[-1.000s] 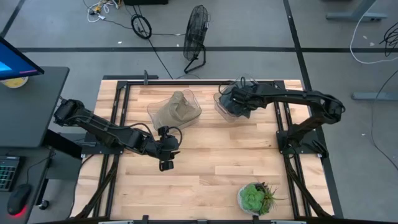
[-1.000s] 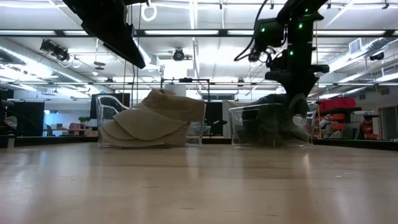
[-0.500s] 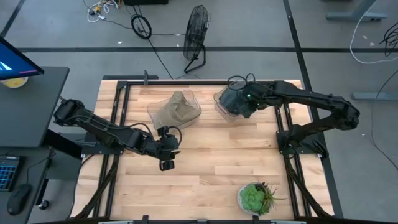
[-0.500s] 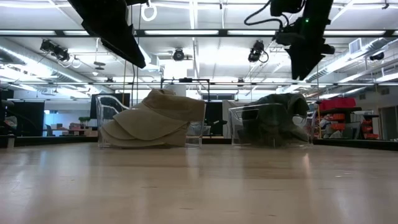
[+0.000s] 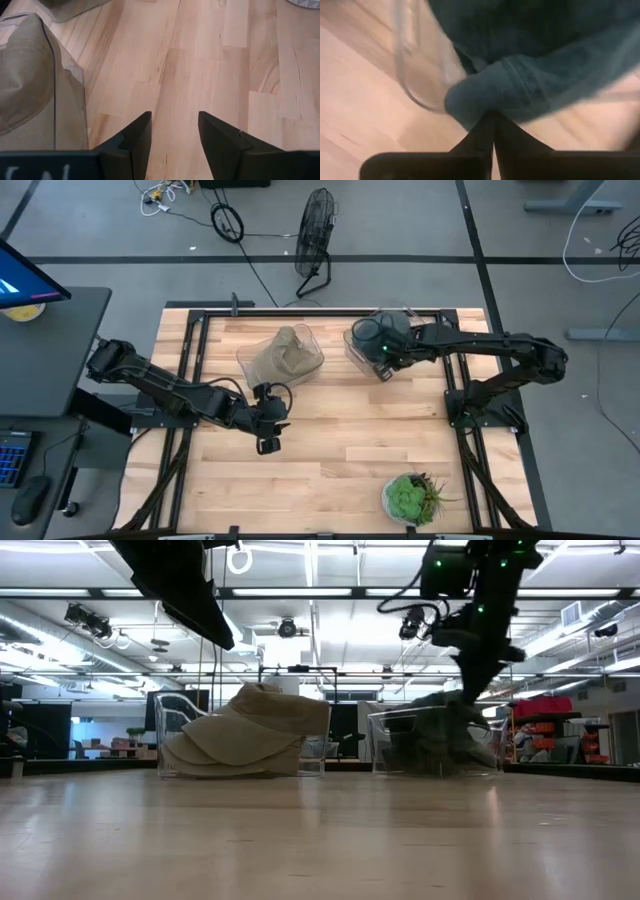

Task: Pick & Place hat
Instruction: Put the gray cap into the right transparent bin

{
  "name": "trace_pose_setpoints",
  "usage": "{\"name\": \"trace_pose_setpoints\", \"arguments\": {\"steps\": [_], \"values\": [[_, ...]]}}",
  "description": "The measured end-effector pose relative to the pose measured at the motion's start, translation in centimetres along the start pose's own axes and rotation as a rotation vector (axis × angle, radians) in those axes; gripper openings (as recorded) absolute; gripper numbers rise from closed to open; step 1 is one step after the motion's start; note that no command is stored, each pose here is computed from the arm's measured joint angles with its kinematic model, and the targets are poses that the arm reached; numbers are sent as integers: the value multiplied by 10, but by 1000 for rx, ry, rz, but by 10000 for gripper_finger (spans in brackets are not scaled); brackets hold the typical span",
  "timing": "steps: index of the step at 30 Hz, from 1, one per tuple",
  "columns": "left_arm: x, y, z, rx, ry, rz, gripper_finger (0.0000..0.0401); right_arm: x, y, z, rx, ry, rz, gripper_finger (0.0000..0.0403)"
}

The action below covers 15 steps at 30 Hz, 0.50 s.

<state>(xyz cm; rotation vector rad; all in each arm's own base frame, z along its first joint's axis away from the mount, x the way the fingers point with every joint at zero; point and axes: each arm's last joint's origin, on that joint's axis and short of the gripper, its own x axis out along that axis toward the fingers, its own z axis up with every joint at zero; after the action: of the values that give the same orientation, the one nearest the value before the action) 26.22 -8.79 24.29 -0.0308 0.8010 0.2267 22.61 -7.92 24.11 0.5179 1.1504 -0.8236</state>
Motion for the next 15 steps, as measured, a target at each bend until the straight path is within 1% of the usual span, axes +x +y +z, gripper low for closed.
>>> {"name": "trace_pose_setpoints", "arguments": {"steps": [3,5,7,11,15], "values": [[0,0,0,-1,0,0,165,0,1,11,-42,-86,40,4],[0,0,0,0,0,0,165,1,-2,17,-41,-136,31,5],[0,1,0,-3,0,3,165,4,-7,22,-35,-151,9,5],[1,3,1,-9,0,8,165,18,-16,27,-29,-98,-39,2],[1,3,1,-9,1,7,165,43,-15,31,-50,-7,-83,2]]}}
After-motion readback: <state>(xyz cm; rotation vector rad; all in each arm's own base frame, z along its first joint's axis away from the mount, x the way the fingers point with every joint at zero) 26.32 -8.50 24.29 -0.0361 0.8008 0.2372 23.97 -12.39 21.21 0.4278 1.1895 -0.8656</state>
